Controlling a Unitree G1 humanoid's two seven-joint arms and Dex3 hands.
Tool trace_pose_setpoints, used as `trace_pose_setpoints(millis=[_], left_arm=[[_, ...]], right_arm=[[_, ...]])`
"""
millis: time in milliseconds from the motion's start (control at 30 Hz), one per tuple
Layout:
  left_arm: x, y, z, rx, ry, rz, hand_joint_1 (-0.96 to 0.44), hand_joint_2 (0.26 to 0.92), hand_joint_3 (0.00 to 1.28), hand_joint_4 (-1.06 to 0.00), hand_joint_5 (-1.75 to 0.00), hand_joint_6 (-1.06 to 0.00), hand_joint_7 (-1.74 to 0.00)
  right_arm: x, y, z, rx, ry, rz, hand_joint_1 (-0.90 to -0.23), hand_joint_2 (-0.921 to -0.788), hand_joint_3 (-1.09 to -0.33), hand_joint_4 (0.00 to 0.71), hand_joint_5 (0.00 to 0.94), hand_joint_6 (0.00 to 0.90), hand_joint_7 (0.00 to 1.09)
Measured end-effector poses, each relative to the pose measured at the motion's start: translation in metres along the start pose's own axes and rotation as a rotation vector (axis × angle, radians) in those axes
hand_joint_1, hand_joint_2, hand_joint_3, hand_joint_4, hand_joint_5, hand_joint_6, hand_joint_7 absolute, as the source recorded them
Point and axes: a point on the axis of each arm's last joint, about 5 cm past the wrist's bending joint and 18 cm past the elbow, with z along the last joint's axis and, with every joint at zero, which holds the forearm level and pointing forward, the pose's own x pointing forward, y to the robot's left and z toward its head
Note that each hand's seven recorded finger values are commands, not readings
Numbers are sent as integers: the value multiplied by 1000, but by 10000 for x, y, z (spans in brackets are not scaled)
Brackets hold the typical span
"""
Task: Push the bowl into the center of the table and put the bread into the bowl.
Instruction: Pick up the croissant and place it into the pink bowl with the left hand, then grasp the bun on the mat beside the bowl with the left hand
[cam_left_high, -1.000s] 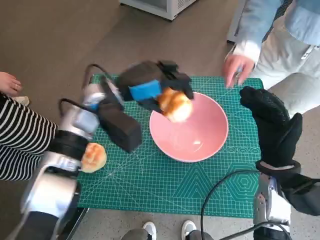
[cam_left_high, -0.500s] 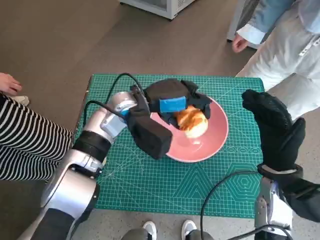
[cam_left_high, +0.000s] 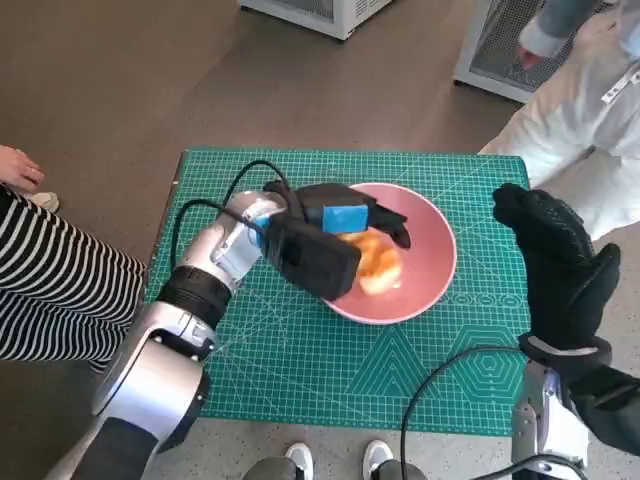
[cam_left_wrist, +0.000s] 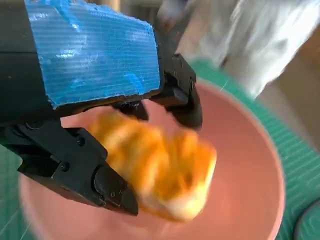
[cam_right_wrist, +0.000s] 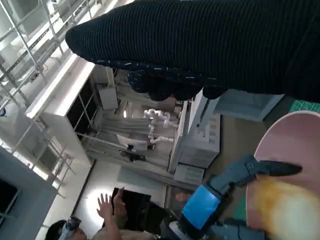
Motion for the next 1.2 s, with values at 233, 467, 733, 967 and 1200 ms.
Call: trace_pose_setpoints(millis=[233,467,733,967,1200], left_arm=[[-232,74,-67,5,-85,93,-331,759,9,1,0,-165,-38],[-703,166,-214,19,-128,194,-347,754,4,-15,-5,-192,-43],[-1401,291,-279,35,-114,288,-375,770,9,-53,-18,-224,-61],[-1900,328,-253,86,15,311,-305,738,1,-96,-27,-268,-88],[-2252,264,-294,50,122,284,-272,732,1,-136,-29,-301,-100]], right_arm=[[6,23,3,4,-5,-7,-683,-921,-688,136,2,27,487],[8,43,-1,1,-4,-5,-683,-921,-693,137,2,25,489],[18,69,-10,3,-5,6,-696,-921,-690,138,2,26,490],[25,79,-25,11,-3,11,-685,-921,-691,139,2,24,490],[40,90,-54,34,2,20,-672,-921,-690,140,2,25,489]])
